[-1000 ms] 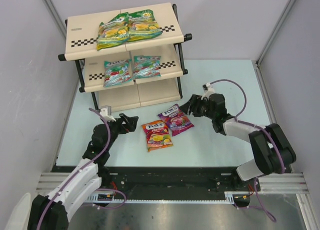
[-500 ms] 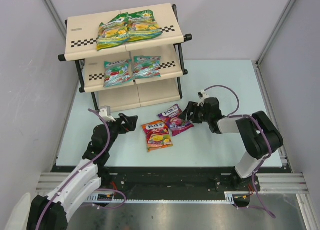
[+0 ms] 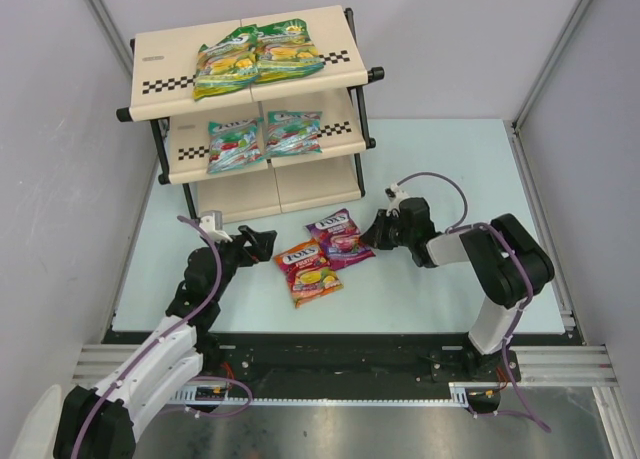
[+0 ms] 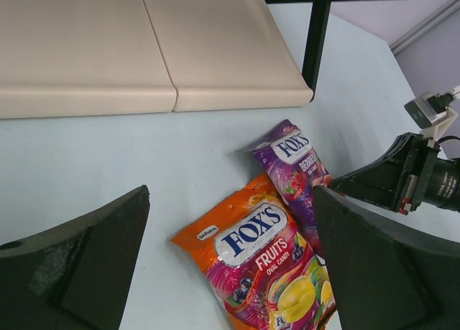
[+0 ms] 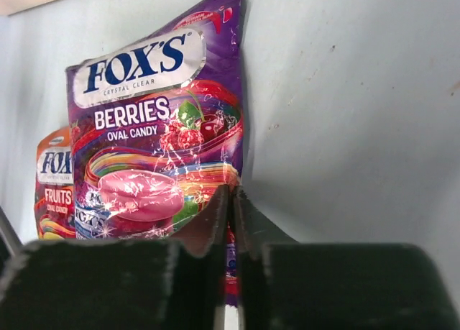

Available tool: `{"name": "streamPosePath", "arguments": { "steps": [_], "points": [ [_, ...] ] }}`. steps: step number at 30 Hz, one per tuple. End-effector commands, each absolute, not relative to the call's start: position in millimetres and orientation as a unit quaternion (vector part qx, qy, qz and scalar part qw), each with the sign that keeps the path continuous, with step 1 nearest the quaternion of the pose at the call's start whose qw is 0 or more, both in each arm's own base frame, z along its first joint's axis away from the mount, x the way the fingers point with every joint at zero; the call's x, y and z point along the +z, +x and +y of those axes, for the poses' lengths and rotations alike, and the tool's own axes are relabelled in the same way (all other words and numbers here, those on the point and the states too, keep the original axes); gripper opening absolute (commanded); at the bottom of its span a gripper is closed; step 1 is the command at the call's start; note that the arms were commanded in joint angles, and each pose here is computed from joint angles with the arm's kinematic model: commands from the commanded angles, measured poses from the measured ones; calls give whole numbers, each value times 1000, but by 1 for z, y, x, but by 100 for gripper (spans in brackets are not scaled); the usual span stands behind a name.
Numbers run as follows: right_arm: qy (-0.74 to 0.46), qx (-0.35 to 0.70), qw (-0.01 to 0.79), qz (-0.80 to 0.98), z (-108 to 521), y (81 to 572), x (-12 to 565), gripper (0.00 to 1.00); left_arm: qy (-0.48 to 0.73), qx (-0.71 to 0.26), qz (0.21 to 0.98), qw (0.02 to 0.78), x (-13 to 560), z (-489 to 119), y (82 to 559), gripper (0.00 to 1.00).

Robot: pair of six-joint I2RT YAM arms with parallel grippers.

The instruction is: Place and organize the candy bags onto the shelf

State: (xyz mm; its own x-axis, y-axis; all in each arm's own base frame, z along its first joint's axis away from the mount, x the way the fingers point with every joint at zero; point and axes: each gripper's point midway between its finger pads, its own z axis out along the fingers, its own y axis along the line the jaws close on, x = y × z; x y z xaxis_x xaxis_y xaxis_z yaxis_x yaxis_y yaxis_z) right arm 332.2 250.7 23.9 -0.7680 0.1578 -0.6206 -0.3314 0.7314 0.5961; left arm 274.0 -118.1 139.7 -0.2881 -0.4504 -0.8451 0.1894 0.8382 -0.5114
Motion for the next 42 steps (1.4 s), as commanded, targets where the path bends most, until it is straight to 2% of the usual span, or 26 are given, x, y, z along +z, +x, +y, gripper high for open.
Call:
{"name": "streamPosePath", "arguments": {
  "steps": [1, 7, 14, 19, 33, 42],
  "points": [
    [-53, 361, 290, 885, 250, 307, 5, 0, -85, -285, 739, 604, 153, -122, 276, 100],
    [-81, 390, 342, 851, 256, 306, 52, 0, -92, -285, 739, 603, 151, -120, 274, 100],
    [-146, 411, 467, 769, 272, 303, 150, 0, -106, -290, 739, 599, 145, -119, 273, 100],
    [-172, 430, 514, 722, 282, 304, 192, 0, -108, -289, 739, 599, 143, -118, 272, 99],
    [-223, 523, 524, 634, 357, 323, 247, 0, -135, -278, 730, 610, 138, -106, 268, 99],
    [-176, 565, 514, 620, 390, 371, 231, 0, -140, -271, 727, 615, 136, -101, 267, 99]
  ]
}}
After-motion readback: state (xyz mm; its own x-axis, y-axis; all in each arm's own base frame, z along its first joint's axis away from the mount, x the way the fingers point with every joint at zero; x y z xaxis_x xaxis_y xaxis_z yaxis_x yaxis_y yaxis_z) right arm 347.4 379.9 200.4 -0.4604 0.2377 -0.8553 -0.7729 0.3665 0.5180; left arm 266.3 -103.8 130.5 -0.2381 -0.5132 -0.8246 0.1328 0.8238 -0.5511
